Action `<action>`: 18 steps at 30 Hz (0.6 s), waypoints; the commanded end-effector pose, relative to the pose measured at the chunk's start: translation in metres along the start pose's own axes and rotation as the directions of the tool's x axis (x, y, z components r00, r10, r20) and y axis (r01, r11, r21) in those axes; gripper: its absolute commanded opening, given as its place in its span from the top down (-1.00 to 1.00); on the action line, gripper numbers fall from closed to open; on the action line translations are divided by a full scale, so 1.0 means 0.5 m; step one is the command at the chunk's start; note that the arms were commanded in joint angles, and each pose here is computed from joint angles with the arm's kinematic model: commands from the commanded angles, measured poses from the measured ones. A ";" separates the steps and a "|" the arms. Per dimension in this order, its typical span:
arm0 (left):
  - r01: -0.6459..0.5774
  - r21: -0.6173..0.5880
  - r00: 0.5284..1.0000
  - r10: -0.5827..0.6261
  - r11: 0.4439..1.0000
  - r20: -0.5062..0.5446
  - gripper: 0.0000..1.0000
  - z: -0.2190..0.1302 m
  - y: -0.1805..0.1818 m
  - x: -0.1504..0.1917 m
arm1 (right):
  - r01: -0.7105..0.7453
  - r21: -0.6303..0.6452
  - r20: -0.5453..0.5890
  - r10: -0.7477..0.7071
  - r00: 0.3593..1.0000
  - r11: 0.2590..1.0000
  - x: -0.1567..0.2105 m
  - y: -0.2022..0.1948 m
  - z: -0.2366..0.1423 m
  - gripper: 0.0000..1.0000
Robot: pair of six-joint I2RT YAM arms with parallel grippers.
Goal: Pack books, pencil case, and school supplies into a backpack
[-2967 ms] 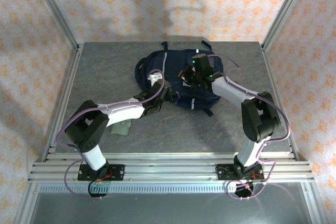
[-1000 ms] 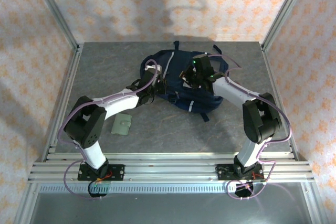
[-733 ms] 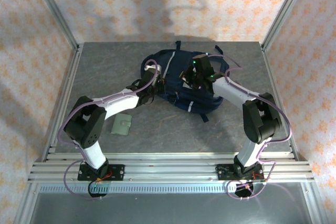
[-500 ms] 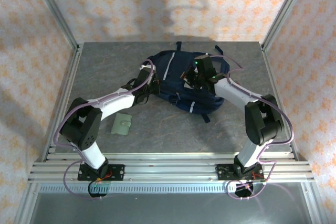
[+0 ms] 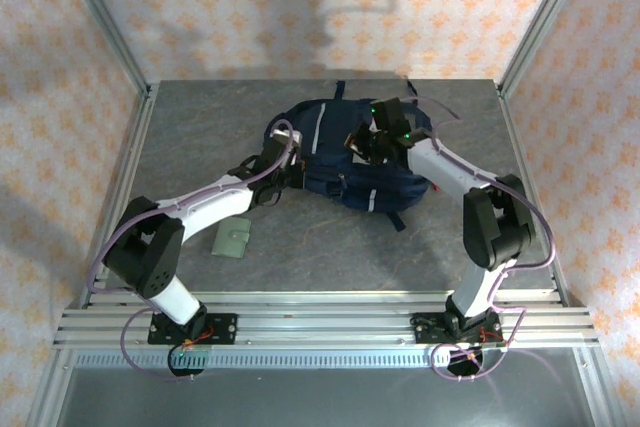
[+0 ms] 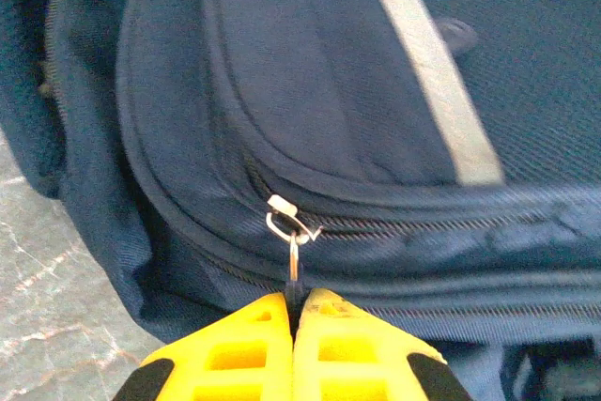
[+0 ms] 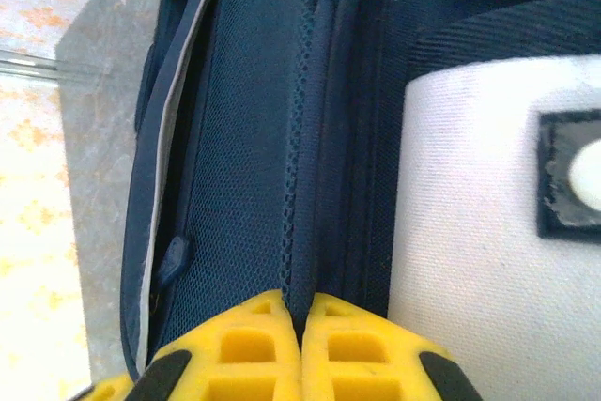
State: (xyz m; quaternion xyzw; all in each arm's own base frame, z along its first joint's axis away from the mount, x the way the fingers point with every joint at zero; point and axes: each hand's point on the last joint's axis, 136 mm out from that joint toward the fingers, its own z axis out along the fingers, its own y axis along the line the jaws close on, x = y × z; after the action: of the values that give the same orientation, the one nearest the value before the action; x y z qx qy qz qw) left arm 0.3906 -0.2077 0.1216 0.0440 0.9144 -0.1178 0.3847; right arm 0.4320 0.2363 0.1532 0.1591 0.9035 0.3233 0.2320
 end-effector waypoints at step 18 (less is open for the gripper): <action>-0.017 0.072 0.994 0.025 0.997 -0.105 1.00 -0.007 -0.054 0.079 | -0.087 -0.087 0.033 0.091 0.995 0.992 0.019 -0.018 -0.021 0.03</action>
State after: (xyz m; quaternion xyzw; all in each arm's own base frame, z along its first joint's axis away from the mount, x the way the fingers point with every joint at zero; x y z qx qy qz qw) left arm 0.3693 -0.2302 0.1132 0.0654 0.9184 -0.1456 0.3619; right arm 0.4255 0.2190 0.1301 0.1913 0.8948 0.3312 0.2303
